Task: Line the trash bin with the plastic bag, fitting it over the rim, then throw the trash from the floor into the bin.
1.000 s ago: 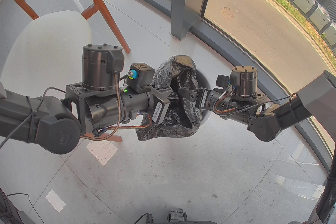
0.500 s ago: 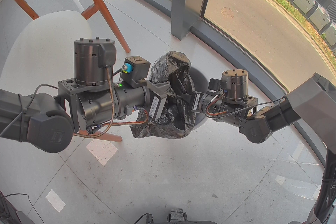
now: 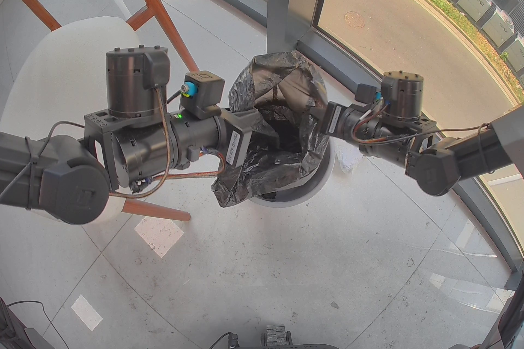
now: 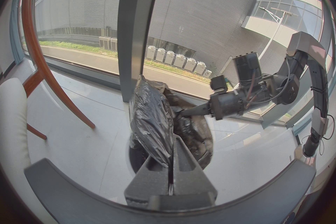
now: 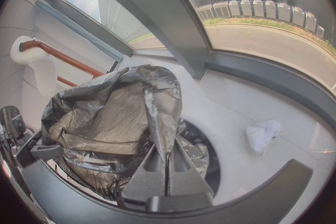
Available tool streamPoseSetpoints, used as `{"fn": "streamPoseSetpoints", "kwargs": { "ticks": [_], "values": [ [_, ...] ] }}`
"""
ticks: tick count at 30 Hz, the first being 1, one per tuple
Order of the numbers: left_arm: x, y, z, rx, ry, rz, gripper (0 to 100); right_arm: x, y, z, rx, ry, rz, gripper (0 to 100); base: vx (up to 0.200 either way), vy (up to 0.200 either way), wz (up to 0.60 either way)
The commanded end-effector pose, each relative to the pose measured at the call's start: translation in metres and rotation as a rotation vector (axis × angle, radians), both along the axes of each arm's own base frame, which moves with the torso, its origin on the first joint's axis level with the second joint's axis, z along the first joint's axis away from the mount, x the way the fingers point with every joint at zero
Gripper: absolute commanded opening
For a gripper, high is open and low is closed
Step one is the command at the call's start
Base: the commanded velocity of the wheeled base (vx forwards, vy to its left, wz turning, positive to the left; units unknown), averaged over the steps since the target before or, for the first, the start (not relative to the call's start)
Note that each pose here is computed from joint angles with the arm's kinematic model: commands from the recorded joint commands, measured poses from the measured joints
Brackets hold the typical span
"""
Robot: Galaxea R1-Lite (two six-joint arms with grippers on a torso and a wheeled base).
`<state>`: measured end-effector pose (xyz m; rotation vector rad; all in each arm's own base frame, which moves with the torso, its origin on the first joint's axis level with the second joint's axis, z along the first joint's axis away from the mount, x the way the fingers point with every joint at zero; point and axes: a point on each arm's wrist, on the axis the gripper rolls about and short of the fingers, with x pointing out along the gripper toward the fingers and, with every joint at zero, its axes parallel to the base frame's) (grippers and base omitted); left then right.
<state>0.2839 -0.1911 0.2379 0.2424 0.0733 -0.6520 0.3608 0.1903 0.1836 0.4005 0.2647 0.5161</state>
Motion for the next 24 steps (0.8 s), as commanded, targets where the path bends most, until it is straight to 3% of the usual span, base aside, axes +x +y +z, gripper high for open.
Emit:
{"fn": "streamPoseSetpoints", "kwargs": {
  "ticks": [1, 14, 19, 24],
  "values": [
    [0.013, 0.008, 0.005, -0.013, -0.019, 0.041, 0, -0.003, -0.032, 0.014, 0.007, -0.018, -0.065, 0, 0.000, 0.000, 0.00],
    [0.020, 0.006, -0.027, 0.044, 0.087, 0.055, 0, -0.021, -0.046, -0.037, -0.145, 0.100, -0.050, 0, 0.000, 0.000, 0.00],
    [0.016, 0.007, -0.042, 0.072, 0.131, 0.049, 0, -0.021, -0.050, -0.044, -0.153, 0.103, -0.056, 0, 0.000, 0.000, 0.00],
    [0.018, 0.004, -0.053, 0.090, 0.156, 0.044, 0, -0.012, -0.067, -0.063, -0.217, 0.099, -0.071, 0, 0.000, 0.000, 0.00]
  ]
}}
